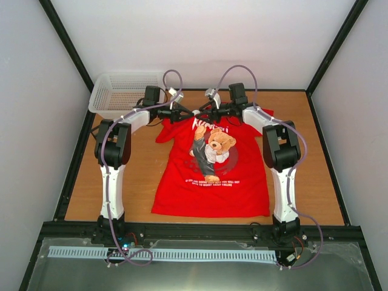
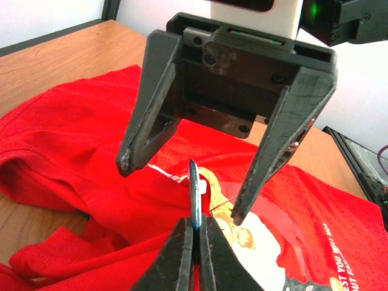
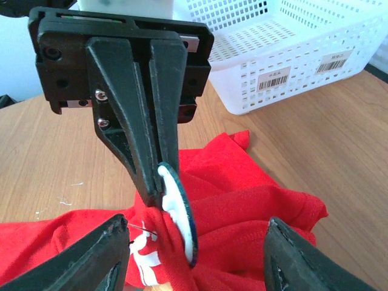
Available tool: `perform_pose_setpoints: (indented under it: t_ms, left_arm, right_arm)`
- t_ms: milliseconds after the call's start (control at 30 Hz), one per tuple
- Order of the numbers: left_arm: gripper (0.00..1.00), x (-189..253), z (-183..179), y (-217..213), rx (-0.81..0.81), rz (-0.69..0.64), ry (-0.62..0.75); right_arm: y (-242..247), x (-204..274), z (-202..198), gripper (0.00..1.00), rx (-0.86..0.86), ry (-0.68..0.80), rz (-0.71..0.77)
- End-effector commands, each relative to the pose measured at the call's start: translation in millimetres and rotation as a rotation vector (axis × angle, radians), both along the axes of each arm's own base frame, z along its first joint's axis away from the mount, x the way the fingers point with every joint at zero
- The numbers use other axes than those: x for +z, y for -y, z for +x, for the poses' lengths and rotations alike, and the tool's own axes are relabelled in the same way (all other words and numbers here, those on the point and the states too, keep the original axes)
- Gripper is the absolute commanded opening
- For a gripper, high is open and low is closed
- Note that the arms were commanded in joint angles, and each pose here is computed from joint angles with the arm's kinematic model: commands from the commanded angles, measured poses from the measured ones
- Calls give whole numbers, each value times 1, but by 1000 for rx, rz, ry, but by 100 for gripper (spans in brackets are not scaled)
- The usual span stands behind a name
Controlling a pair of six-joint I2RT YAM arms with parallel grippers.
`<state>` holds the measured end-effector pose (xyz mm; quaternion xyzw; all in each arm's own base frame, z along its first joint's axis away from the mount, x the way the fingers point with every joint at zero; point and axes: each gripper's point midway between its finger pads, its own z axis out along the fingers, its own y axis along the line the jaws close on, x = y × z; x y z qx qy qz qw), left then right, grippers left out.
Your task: Pin the brooch onto the clothing
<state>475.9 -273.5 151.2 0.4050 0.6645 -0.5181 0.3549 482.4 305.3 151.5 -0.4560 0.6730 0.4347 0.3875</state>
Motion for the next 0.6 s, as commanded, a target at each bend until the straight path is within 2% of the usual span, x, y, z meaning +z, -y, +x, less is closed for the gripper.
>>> perform_pose_setpoints:
  t_ms: [0,100,233,567]
  left_arm:
    - [1,16,3,1,-34,-31,51]
    - [1,15,3,1,-34,-31,48]
    - [1,14,2,1,-36,-30,44]
    - [1,18,0,1,-42,-36,51]
  right_arm:
    - [-5,-4,0,59,35,-7,24]
    - [-4,-6,-2,67,32,-2,14]
    - [-2,-10,-6,69,40,4,0]
    - [-6,-10,3,55,33,-21,23]
